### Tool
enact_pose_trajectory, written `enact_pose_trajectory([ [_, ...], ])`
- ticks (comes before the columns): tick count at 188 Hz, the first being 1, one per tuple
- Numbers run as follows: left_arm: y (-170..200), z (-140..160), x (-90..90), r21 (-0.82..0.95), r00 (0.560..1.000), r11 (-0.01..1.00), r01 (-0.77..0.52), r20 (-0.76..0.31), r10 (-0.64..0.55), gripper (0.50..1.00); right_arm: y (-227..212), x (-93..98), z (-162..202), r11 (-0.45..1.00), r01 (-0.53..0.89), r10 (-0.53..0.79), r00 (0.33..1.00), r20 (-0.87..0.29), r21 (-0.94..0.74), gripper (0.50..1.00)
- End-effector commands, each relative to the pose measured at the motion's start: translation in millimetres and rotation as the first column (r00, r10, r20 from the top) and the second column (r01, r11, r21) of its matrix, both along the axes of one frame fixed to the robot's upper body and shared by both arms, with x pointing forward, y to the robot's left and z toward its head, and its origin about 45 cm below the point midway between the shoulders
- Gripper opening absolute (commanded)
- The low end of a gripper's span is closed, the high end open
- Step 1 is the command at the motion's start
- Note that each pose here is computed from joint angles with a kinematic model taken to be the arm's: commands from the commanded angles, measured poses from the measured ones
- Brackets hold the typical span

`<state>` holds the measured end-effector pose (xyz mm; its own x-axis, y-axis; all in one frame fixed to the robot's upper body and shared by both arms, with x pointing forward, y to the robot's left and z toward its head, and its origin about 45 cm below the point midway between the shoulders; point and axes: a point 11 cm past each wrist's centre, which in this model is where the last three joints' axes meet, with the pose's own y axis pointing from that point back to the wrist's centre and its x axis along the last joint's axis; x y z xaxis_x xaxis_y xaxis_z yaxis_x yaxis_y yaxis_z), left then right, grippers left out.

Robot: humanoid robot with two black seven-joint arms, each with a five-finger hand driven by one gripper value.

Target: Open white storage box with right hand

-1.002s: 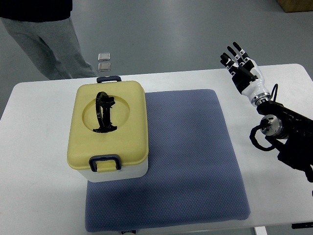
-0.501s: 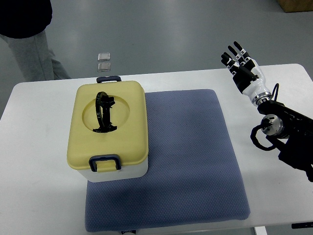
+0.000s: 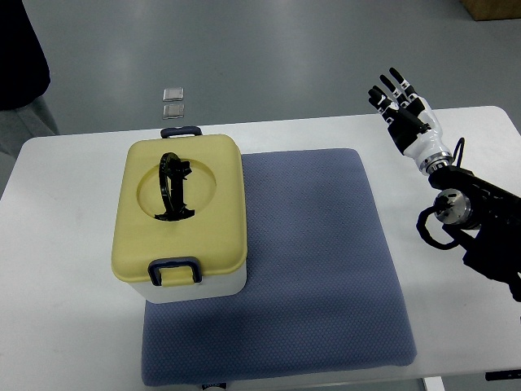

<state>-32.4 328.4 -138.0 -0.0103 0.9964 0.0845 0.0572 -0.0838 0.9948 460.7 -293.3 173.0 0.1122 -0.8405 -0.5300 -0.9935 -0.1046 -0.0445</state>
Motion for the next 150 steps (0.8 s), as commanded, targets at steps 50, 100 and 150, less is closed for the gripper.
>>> enact_pose_trajectory([
  [50, 0, 0, 0.0, 0.0, 1.0, 1.0, -0.001, 0.0, 0.001, 1.0, -5, 0.6, 2, 1.0, 0.011, -0.01, 1.0, 0.001, -0.012, 0.93],
  [100, 0, 0, 0.0, 0.0, 1.0, 1.0, -0.001, 0.0, 0.001, 1.0, 3, 9.2, 18, 0.999, -0.019, 0.02, 0.999, 0.033, -0.037, 0.93],
  [150, 0, 0, 0.0, 0.0, 1.0, 1.0, 0.0, 0.0, 0.0, 1.0, 33, 36.0, 102, 0.918, -0.159, 0.251, 0.942, 0.223, -0.363, 0.928],
])
